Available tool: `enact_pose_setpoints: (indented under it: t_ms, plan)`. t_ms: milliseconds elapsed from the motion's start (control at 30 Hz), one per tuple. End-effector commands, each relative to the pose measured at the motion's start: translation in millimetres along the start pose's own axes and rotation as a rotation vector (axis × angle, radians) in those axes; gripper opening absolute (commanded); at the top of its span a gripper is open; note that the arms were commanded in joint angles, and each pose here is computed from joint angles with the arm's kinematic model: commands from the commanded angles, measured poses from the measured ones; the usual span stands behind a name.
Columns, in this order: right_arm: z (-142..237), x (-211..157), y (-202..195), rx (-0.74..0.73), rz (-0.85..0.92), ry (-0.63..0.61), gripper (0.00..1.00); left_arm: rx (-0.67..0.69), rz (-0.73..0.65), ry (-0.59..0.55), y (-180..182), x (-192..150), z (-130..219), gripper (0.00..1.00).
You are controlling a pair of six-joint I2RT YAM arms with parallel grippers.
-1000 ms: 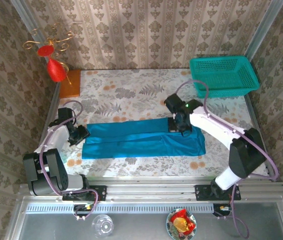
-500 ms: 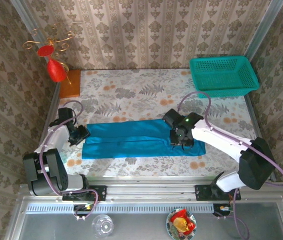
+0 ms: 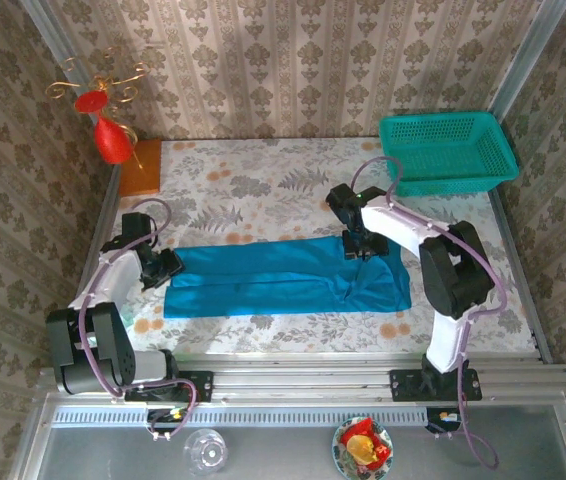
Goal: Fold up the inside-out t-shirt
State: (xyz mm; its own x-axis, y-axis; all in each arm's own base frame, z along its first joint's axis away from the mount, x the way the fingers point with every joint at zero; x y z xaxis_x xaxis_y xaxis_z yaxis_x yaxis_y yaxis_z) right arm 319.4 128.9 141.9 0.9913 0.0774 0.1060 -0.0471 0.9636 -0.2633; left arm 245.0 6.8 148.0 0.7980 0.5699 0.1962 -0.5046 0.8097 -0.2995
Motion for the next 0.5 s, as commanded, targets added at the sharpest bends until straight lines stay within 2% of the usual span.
enact_pose_setpoints:
  t_ms: [0, 133, 267, 467]
  plan:
    - [-11, 6, 4, 0.011, 0.039, 0.029, 0.62, 0.009, 0.009, 0.0, -2, -1, 5, 0.38]
    - [-17, -11, -2, -0.014, 0.023, 0.068, 0.62, 0.011, 0.007, -0.002, -2, -1, 6, 0.38]
    - [-1, -32, -18, -0.038, -0.023, 0.047, 0.61, 0.01, 0.007, -0.009, -2, 0, 5, 0.38]
    - [15, -82, -38, -0.06, -0.074, 0.062, 0.59, 0.017, 0.0, -0.01, -2, 3, 3, 0.38]
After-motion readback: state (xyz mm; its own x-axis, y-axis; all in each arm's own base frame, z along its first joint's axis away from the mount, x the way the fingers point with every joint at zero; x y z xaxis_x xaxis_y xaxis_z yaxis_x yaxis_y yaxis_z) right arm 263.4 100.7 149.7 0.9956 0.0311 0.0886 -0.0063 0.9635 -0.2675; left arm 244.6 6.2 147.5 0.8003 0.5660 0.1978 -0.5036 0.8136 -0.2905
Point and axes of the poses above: each hand's point on the last joint's axis, 136 mm out from that joint toward the fingers, its own z axis back along the fingers, its own y axis along the line the jaws close on, x = y × z, the point moved 9 cm from there along z, back along the fingers, and after that the axes turned 7 degrees about z, right-handed, at the moved point
